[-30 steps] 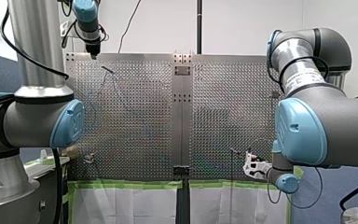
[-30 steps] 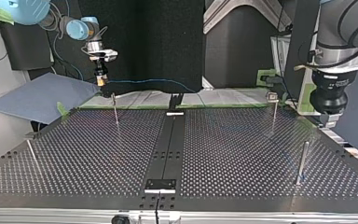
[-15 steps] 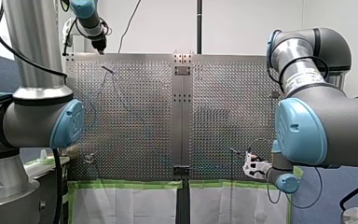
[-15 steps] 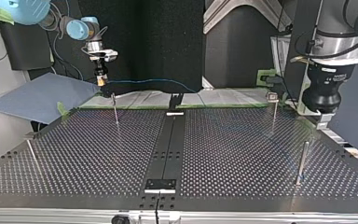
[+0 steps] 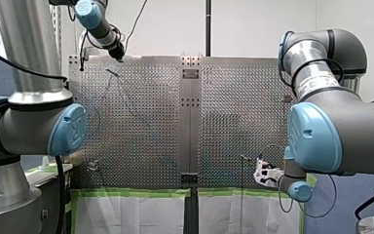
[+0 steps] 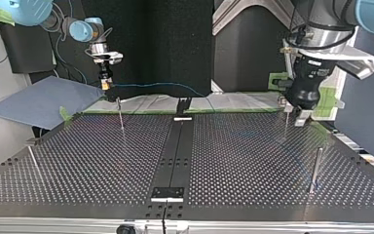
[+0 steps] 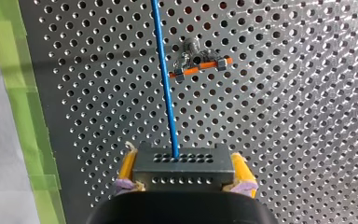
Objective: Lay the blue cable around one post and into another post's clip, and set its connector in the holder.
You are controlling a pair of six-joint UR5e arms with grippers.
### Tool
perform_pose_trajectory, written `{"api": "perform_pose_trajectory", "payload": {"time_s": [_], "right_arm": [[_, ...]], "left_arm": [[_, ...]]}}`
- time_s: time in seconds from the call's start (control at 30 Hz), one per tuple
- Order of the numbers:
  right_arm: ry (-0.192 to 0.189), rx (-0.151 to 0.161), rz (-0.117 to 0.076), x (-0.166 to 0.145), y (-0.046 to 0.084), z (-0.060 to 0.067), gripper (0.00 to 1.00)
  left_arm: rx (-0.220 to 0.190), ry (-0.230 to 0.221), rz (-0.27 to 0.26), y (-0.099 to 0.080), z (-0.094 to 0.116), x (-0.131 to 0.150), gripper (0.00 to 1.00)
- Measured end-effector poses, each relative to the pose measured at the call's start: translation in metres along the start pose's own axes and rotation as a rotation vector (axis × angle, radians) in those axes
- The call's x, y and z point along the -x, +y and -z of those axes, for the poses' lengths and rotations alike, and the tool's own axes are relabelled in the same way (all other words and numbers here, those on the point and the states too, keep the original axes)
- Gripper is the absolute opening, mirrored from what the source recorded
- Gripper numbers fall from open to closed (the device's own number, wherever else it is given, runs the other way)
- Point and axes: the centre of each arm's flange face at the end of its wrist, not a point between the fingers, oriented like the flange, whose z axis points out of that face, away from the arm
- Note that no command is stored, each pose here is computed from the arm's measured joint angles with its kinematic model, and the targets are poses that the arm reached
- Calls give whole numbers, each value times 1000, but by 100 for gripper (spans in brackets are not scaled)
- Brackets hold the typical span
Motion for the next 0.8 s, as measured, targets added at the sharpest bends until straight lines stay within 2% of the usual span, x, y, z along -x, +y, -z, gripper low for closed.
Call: {"api": "perform_pose_trajectory", "payload": {"time_s": [0.17,0.3,0.37,0.6,0.8], "right_arm": [[-1,-1,-1,0,0,0,21],[-2,-1,-2,0,-1,0,21],[-2,-1,-3,0,-1,0,21],[-4,0,-5,0,-1,0,21],[-4,3,-5,1,1,1,21]], "left_arm": [[-71,21,8,-12,-6,-22,100],[-134,60,15,-23,-15,-47,100],[-150,79,21,-28,-20,-60,100],[-154,153,39,-42,-34,-113,100],[-148,171,50,-55,-45,-138,100]]}}
